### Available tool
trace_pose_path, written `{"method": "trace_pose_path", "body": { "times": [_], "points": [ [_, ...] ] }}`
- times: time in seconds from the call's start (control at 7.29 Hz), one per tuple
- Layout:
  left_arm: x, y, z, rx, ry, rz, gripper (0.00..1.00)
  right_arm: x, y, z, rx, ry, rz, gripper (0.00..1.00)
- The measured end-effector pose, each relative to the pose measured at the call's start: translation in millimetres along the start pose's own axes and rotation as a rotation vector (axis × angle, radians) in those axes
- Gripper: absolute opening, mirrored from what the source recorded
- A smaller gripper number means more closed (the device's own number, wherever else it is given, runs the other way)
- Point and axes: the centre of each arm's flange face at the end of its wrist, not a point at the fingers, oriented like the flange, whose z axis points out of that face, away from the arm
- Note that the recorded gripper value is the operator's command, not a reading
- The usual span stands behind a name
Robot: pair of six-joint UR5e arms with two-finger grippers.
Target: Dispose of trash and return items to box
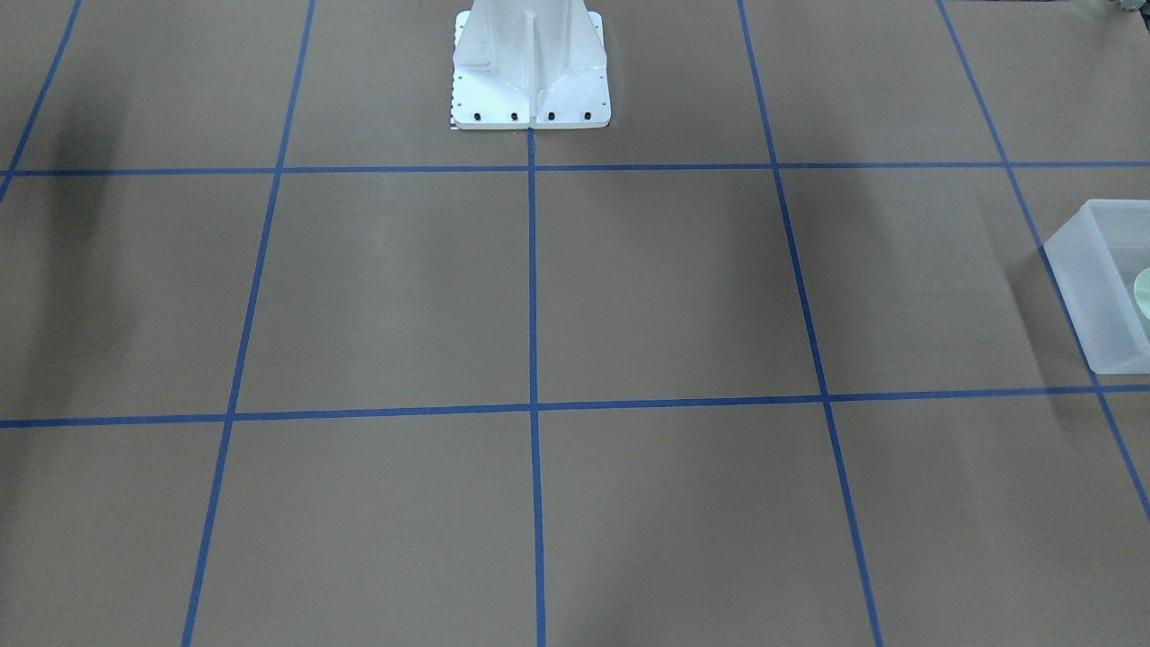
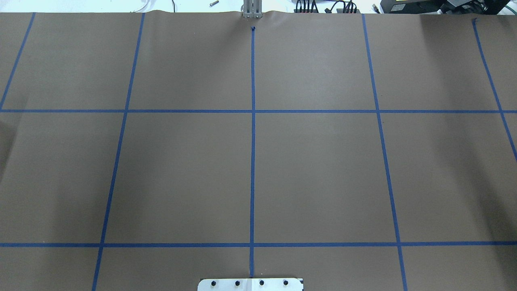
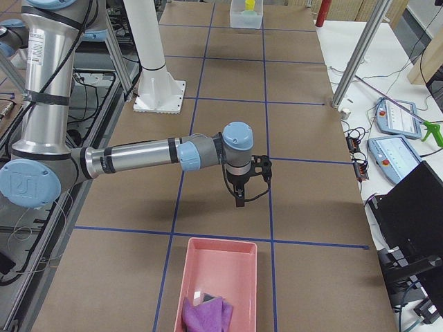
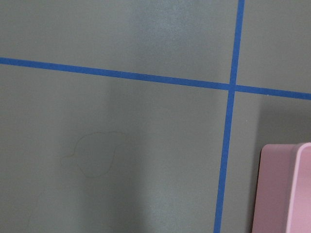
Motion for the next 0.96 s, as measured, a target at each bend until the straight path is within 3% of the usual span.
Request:
{"method": "trace_pose_path", "body": {
  "times": [0.55,0.96],
  "points": [
    [-9,20,14,-0.021,-0.066,-0.029,0.98,-2,-1,-2,0.0,-0.021,0.0,1.0],
    [-33,49,34,-0.017,-0.062,-0.045,0.98,-2,-2,-4,-0.016,-0.027,0.019,1.0]
  ]
}}
